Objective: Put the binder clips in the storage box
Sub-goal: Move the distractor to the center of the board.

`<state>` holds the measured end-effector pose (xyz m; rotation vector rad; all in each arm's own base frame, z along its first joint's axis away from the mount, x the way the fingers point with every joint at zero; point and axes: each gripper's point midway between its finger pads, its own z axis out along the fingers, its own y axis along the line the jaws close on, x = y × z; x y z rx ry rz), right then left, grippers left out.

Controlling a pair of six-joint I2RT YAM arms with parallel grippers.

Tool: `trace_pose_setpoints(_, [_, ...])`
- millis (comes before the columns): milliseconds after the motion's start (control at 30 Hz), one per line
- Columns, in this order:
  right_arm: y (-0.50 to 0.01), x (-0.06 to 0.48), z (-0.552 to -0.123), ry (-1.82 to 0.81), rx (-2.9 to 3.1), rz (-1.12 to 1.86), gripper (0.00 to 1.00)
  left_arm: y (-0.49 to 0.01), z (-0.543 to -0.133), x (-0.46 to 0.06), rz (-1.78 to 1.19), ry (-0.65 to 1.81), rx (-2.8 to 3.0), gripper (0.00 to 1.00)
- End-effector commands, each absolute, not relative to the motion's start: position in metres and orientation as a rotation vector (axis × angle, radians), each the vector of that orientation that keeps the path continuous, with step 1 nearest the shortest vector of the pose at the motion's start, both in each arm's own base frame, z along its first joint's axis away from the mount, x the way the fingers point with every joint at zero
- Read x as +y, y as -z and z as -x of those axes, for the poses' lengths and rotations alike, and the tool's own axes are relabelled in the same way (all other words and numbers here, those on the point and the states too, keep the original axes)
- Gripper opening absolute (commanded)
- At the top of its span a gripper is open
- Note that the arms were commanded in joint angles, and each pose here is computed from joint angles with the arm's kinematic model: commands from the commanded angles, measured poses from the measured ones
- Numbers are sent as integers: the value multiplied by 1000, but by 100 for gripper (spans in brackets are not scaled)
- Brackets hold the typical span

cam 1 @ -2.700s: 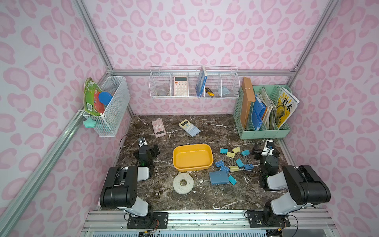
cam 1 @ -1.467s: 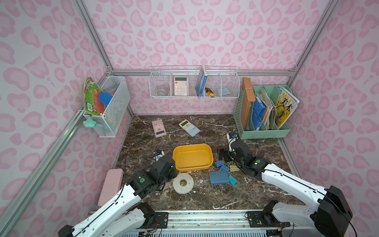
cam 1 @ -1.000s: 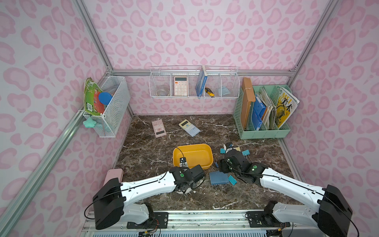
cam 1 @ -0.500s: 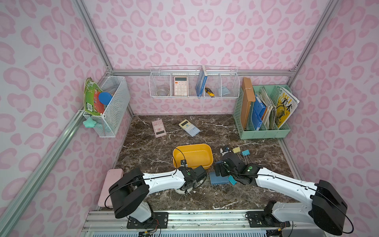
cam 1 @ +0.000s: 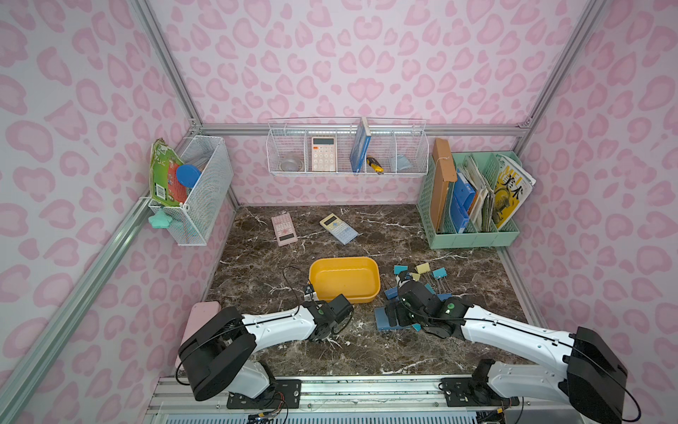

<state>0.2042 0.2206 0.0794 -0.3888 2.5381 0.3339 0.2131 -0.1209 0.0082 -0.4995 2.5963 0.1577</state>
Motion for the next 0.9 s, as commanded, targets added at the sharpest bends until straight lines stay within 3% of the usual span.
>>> trace_pose_setpoints(0, [-66, 215, -190, -352, 2608, 358, 99, 12, -174, -92, 573, -254, 2747, 0])
trace_pose_setpoints(400, [-51, 229, -200, -333, 2639, 372, 68, 5, -180, -51, 761, -154, 2703, 0])
trace_pose_setpoints(867, [-43, 217, -199, -284, 2658, 318, 70, 4, -214, -38, 907, 0, 2673, 0])
